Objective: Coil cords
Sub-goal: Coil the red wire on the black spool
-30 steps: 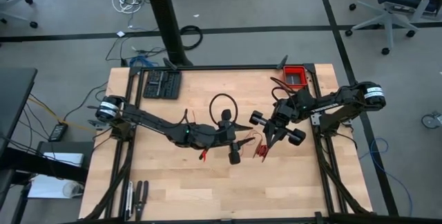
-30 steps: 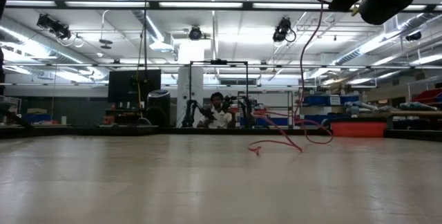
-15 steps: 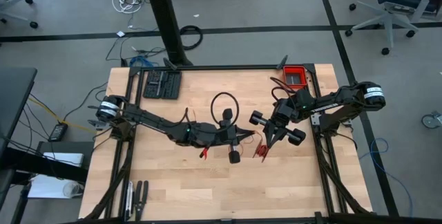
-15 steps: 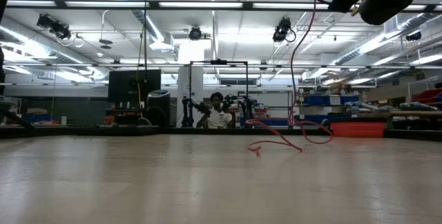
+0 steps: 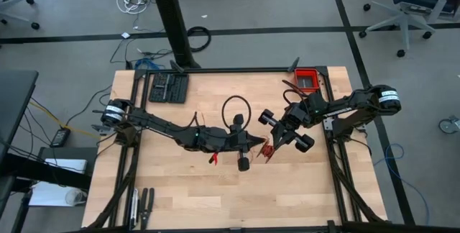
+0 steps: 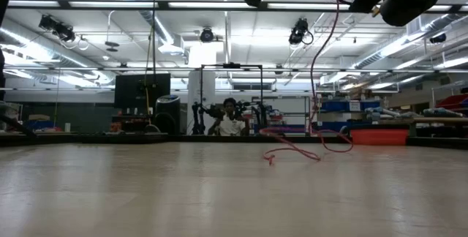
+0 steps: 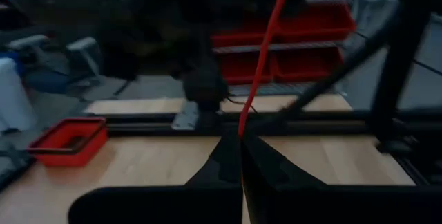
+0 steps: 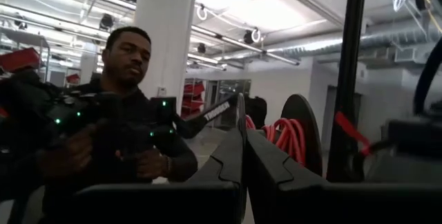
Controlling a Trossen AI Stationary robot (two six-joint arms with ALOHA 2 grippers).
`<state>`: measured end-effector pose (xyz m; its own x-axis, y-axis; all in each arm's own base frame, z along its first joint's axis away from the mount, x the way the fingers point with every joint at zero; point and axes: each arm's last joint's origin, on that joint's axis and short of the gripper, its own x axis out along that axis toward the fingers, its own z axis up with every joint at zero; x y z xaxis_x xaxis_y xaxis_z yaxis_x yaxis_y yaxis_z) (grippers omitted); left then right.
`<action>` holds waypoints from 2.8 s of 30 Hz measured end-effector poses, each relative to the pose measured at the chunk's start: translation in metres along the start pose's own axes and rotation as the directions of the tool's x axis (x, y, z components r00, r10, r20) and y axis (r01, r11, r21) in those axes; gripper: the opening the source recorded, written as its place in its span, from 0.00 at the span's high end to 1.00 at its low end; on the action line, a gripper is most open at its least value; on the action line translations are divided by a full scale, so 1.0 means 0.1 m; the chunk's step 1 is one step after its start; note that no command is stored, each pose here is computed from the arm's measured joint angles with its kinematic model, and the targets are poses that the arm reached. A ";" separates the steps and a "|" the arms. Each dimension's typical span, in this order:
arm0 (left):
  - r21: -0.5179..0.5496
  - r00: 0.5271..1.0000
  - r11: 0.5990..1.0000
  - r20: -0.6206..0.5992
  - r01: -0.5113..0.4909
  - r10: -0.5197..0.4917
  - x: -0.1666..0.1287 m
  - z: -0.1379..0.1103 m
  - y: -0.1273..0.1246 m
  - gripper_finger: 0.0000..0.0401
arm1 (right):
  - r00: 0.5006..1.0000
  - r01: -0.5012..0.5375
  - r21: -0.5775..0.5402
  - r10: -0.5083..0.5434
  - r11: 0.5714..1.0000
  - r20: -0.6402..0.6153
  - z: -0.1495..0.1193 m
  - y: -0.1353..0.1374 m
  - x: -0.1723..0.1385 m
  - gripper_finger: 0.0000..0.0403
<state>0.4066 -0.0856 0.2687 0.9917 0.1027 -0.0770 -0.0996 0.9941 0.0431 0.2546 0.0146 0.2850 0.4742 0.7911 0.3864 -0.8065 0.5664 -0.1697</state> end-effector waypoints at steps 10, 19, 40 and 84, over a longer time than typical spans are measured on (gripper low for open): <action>0.025 0.986 0.998 -0.159 0.055 -0.050 -0.13 -0.05 -0.11 1.00 | 0.999 0.022 0.153 -0.015 0.988 -0.047 0.00 -0.08 -0.12 0.99; -0.002 0.942 0.998 -0.330 0.070 -0.067 -0.49 0.14 -0.04 1.00 | 0.967 0.241 0.334 -0.198 0.911 -0.157 -0.18 -0.21 -0.32 0.99; 0.137 0.918 0.983 -0.391 0.120 -0.058 -0.61 0.21 0.02 1.00 | 0.923 0.345 0.518 -0.183 0.783 -0.338 -0.44 -0.22 -0.39 0.99; 0.324 0.912 0.927 -0.290 -0.189 0.288 -0.58 0.18 -0.07 0.75 | 0.925 0.374 0.596 -0.241 0.711 -0.293 -0.36 -0.26 -0.43 0.99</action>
<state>0.3517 -0.0995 0.2909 0.8527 0.3904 -0.3471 -0.2539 0.8904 0.3777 0.2682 -0.0257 0.2400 0.7367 0.6630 0.1330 -0.6063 0.5606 0.5640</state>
